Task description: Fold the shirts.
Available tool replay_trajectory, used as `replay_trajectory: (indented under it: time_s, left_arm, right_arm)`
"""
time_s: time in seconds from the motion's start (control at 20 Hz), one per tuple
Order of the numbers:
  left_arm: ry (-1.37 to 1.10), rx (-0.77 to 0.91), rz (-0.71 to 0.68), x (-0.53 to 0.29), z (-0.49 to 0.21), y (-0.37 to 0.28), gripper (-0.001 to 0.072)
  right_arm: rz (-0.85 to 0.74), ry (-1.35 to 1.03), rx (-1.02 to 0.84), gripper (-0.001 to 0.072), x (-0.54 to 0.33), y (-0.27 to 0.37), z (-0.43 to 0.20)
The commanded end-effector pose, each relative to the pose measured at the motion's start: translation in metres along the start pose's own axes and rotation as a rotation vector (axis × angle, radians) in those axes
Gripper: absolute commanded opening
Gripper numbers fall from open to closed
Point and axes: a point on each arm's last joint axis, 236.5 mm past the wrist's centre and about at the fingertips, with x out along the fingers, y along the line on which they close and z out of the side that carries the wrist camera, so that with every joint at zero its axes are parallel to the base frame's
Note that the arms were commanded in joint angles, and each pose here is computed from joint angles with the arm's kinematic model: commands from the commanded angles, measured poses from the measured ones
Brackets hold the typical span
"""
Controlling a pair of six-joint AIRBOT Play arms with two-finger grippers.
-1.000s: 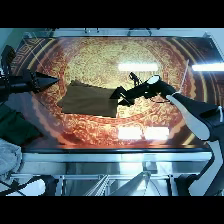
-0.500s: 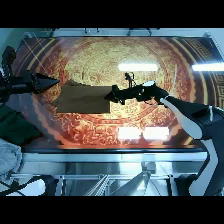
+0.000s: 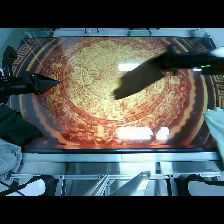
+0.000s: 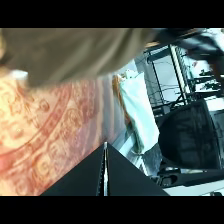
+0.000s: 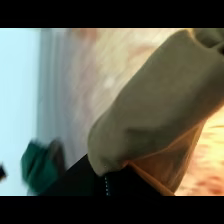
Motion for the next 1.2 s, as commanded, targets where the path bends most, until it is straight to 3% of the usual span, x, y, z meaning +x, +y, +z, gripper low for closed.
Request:
replay_trajectory:
  time_s: [0.0, 0.3, 0.65, 0.8, 1.05, 1.1, 1.15]
  left_arm:
    - [0.003, 0.001, -0.002, 0.000, -0.001, -0.001, 0.0016]
    - [0.007, 0.011, -0.003, 0.001, -0.002, -0.001, 0.0016]
    - [0.115, 0.050, -0.048, 0.037, -0.024, -0.020, 0.0016]
    - [0.175, 0.069, -0.078, 0.055, -0.039, -0.033, 0.0016]
    - [0.250, 0.089, -0.117, 0.075, -0.058, -0.049, 0.0016]
    - [0.257, 0.091, -0.121, 0.077, -0.060, -0.050, 0.0016]
    - [0.262, 0.093, -0.123, 0.078, -0.061, -0.051, 0.0016]
  right_arm:
    - [-0.268, -0.240, 0.140, 0.0013, -0.154, -0.058, 0.033]
    - [-0.561, -0.353, 0.419, 0.0013, -0.315, -0.156, -0.017]
    - [-1.066, -0.165, 0.688, 0.0013, -0.397, -0.236, -0.121]
    - [-1.176, -0.089, 0.820, 0.0015, -0.402, -0.263, -0.166]
    - [-1.206, -0.022, 0.882, 0.0017, -0.367, -0.324, -0.212]
    - [-1.209, -0.024, 0.899, 0.0091, -0.361, -0.332, -0.218]
    - [-1.206, -0.017, 0.916, 0.0362, -0.356, -0.336, -0.224]
